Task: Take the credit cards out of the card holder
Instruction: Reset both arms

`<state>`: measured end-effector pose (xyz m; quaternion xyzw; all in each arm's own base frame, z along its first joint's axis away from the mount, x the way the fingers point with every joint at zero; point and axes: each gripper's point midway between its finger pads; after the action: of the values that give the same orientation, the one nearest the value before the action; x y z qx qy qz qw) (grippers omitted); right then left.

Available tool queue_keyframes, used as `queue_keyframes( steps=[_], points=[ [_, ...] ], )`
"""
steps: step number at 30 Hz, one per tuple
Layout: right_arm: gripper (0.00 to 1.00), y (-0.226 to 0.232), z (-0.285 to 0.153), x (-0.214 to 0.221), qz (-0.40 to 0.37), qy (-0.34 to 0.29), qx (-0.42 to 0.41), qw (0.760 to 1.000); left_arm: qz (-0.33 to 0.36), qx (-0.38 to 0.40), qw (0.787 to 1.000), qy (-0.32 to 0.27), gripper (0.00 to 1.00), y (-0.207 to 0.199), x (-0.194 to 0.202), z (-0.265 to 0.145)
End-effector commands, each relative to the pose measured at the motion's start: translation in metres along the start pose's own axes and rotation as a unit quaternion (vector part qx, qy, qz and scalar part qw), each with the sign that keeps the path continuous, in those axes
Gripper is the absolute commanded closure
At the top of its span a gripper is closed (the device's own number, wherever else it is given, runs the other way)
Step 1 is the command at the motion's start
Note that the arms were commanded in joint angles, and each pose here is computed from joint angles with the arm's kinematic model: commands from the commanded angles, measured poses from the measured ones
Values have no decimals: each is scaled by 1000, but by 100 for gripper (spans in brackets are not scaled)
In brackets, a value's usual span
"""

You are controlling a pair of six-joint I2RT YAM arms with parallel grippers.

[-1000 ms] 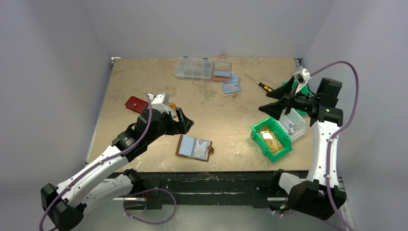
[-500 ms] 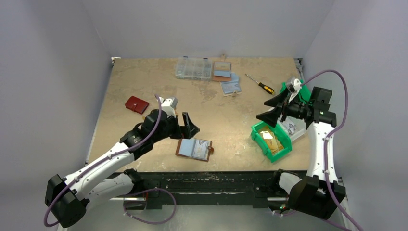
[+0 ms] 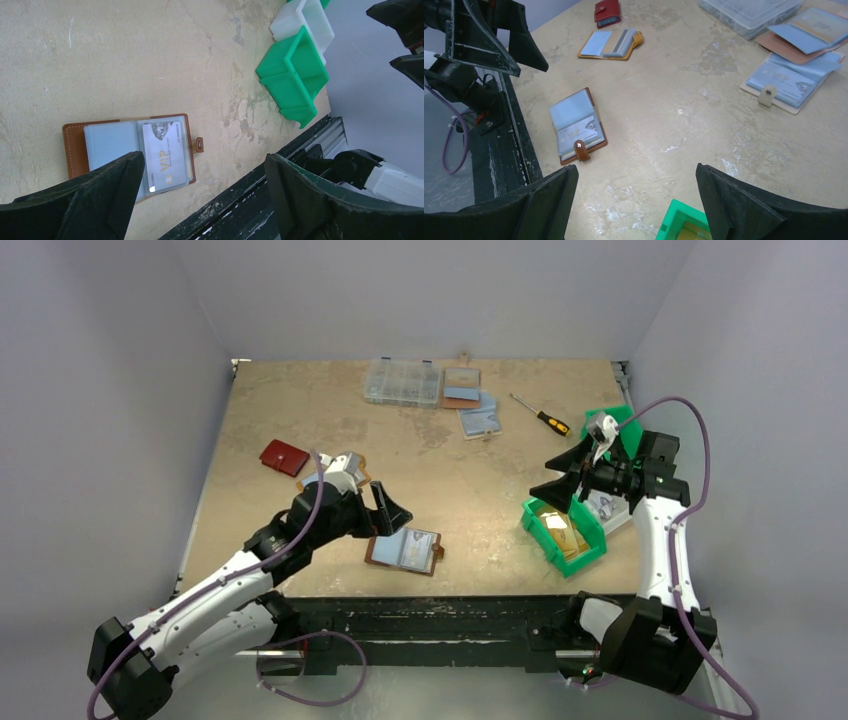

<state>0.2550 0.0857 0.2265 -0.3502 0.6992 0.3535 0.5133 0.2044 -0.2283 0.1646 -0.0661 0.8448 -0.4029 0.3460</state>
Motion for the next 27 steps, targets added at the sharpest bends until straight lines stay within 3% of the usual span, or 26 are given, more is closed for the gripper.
queue_keyframes(
  steps=[1,8,13,20,27],
  points=[
    [1,5,-2,-12,-40,-8,0,999,-7,14,999,-29,2,-10,-15,-6],
    [1,12,-3,-13,-49,-17,8,999,14,-39,999,6,5,0,-9,1],
    [1,4,-2,-5,-39,-8,16,999,77,-75,994,35,5,-1,3,16],
    [1,-11,1,11,-17,20,21,999,184,-177,963,86,14,14,26,45],
    [1,-18,2,19,-3,32,20,999,206,-262,939,84,21,27,40,54]
  ],
)
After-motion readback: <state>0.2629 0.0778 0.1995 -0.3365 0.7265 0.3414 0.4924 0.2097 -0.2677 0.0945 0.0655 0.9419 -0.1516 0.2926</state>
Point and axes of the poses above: each gripper's point midway between its finger pads, its own z axis out along the fingers, its own y axis along the line the jaws close on, x = y × z, and after that the axes turned 8 degrees about -z, right-handed
